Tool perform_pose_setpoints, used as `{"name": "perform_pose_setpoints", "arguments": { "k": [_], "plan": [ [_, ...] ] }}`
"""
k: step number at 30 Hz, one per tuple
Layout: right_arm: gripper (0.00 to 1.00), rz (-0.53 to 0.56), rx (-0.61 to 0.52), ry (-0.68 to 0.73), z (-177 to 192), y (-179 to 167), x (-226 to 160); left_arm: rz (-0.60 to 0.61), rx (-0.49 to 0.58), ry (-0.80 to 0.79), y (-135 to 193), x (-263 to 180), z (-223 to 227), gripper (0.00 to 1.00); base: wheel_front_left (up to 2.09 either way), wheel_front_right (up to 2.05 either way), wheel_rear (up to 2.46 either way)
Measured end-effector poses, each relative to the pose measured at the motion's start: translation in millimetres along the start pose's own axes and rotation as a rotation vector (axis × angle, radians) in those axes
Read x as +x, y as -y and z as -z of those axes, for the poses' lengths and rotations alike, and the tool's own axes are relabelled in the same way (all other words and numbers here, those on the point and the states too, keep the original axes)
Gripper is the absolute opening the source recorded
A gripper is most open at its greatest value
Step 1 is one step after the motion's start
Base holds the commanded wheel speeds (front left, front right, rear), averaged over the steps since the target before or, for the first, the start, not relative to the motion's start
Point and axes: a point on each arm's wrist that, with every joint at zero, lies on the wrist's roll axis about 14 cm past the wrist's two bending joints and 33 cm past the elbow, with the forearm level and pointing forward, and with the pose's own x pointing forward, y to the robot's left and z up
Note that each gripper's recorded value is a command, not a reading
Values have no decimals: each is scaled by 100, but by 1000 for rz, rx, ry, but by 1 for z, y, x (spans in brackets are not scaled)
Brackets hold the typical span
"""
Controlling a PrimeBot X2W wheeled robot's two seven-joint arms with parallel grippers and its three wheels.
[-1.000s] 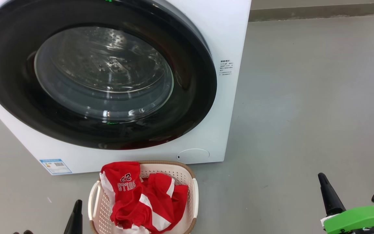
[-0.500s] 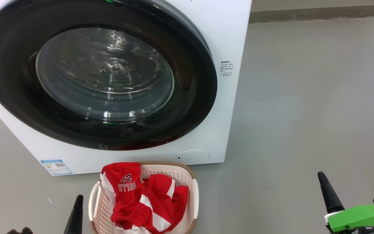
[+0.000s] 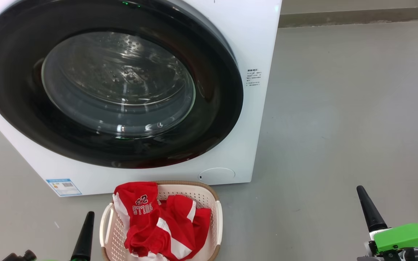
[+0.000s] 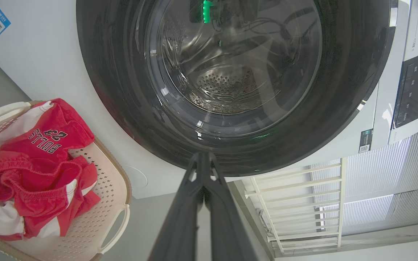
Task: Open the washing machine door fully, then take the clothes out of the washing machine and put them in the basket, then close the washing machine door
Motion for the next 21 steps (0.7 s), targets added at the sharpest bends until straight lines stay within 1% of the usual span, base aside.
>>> {"name": "perform_pose_setpoints", "arguments": {
  "k": [4, 8, 17, 21],
  "plan": [
    [0, -6, 15, -4, 0, -2, 1, 3, -27, -2, 1, 0, 0, 0, 0, 0, 0],
    [0, -30, 67, -3, -1, -11, 5, 7, -73, -7, 2, 0, 0, 0, 0, 0, 0],
    [0, -41, 145, -4, -4, -13, 5, 36, -168, -16, 11, 3, -1, 0, 0, 0, 0],
    [0, -63, 195, -2, -6, -20, 8, 42, -208, -20, 12, 3, 0, 0, 0, 0, 0]
  ]
}}
